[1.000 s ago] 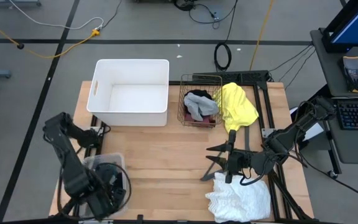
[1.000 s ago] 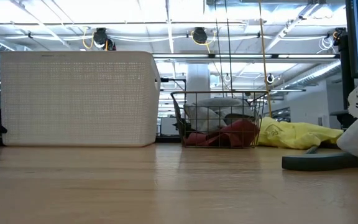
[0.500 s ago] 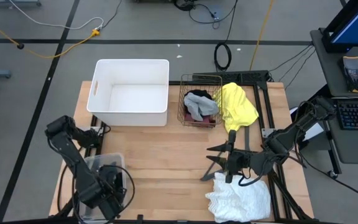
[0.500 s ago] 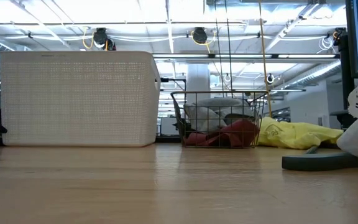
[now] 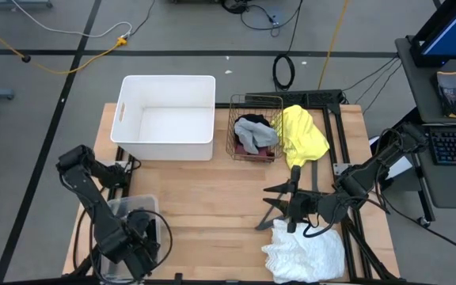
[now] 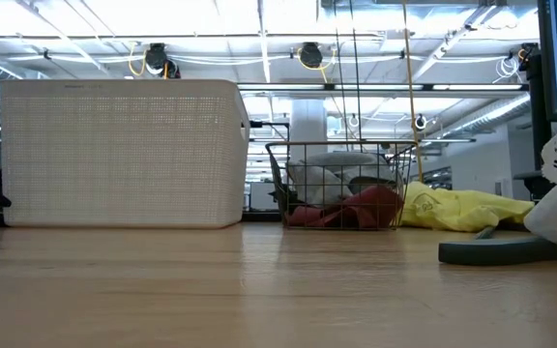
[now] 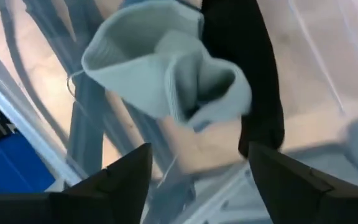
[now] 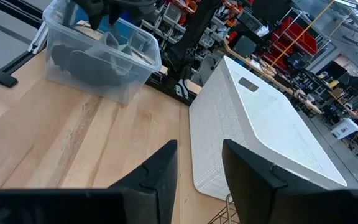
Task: Pick & Place Cloths
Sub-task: Put the white cloth into the white bin
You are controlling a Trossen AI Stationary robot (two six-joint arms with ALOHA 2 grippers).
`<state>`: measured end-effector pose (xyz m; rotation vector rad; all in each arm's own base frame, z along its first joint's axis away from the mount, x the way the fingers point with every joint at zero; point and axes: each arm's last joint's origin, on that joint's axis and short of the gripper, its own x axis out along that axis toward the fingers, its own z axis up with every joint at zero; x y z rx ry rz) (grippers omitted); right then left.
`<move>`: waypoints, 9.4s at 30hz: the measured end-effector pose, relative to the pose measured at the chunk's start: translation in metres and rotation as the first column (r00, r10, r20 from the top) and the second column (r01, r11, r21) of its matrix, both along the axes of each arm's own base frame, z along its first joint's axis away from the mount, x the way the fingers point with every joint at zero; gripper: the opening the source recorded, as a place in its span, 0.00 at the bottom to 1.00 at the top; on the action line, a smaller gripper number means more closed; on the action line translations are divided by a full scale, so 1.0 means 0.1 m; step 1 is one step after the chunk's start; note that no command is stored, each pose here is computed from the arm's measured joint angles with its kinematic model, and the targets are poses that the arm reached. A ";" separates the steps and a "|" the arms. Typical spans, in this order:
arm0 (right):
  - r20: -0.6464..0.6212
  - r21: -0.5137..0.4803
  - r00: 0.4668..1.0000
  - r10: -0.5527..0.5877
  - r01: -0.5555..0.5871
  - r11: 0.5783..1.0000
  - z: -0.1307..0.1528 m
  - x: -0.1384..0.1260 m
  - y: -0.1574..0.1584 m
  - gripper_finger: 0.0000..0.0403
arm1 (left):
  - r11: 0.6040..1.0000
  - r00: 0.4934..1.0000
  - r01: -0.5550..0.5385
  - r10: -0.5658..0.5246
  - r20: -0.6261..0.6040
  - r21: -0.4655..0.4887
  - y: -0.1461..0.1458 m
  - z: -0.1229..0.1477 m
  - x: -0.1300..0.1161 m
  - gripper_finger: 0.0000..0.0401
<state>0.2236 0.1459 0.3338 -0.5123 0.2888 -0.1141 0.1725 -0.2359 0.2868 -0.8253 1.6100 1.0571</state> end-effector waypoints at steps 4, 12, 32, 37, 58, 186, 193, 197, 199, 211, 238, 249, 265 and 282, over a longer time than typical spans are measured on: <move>-0.017 -0.014 1.000 0.000 0.000 1.000 -0.02 -0.01 0.00 0.30 | 0.997 1.000 0.001 0.002 0.030 -0.083 0.09 0.21 -0.03 0.72; -0.120 0.004 0.992 -0.037 0.037 0.999 -0.14 -0.06 -0.04 0.30 | 0.996 0.932 0.000 0.031 0.361 -0.084 0.32 0.74 -0.11 0.66; -0.483 0.397 0.846 0.228 -0.020 0.917 -0.41 -0.23 -0.03 0.30 | 0.885 0.417 0.011 -0.427 0.802 0.466 0.62 1.16 0.36 0.40; -0.578 0.538 0.714 0.396 -0.032 0.843 -0.46 -0.31 0.01 0.30 | 0.804 0.380 0.067 -0.568 0.730 0.591 0.70 1.21 0.50 0.26; -0.795 0.572 0.417 0.441 0.272 0.774 -0.59 -0.55 -0.06 0.36 | 0.684 0.378 0.092 -0.696 0.610 0.724 0.71 0.87 0.70 0.05; 0.495 0.449 0.820 0.286 -0.523 0.725 0.83 0.16 -0.44 0.22 | 0.809 -0.510 -0.019 -0.513 0.690 0.587 1.12 1.06 2.21 0.21; 0.426 0.468 0.849 0.312 -0.502 0.727 0.85 -0.05 -0.44 0.39 | 0.758 -0.484 -0.054 -0.589 0.647 0.650 1.19 1.16 2.11 0.21; 0.389 0.492 0.838 0.383 -0.540 0.682 0.89 -0.26 -0.43 0.42 | 0.743 -0.457 -0.143 -0.636 0.622 0.654 1.28 1.37 1.94 0.21; 0.370 0.492 0.835 0.408 -0.549 0.676 0.89 -0.34 -0.42 0.42 | 0.734 -0.454 -0.193 -0.655 0.604 0.651 1.35 1.48 1.87 0.21; 0.267 0.475 0.844 0.466 -0.536 0.698 0.86 -0.66 -0.48 0.40 | 0.485 -0.286 -0.468 -0.874 0.393 0.739 1.77 2.14 1.12 0.21; 0.116 0.459 0.935 0.336 -0.351 0.816 0.70 -0.71 -0.57 0.38 | 0.220 0.764 -0.121 -0.602 0.232 0.968 3.04 1.69 0.59 0.21; 0.126 0.450 0.949 0.288 -0.313 0.836 0.71 -0.72 -0.60 0.38 | 0.581 0.825 0.036 -0.476 0.304 0.813 3.55 1.16 0.56 0.21; 0.123 0.473 0.952 0.279 -0.303 0.827 0.70 -0.72 -0.60 0.38 | 0.864 0.891 0.245 -0.380 0.250 0.441 4.08 0.25 0.98 0.21; 0.123 0.474 0.952 0.281 -0.305 0.826 0.70 -0.72 -0.60 0.38 | 0.950 0.964 0.061 -0.135 0.229 0.306 4.20 0.07 0.86 0.60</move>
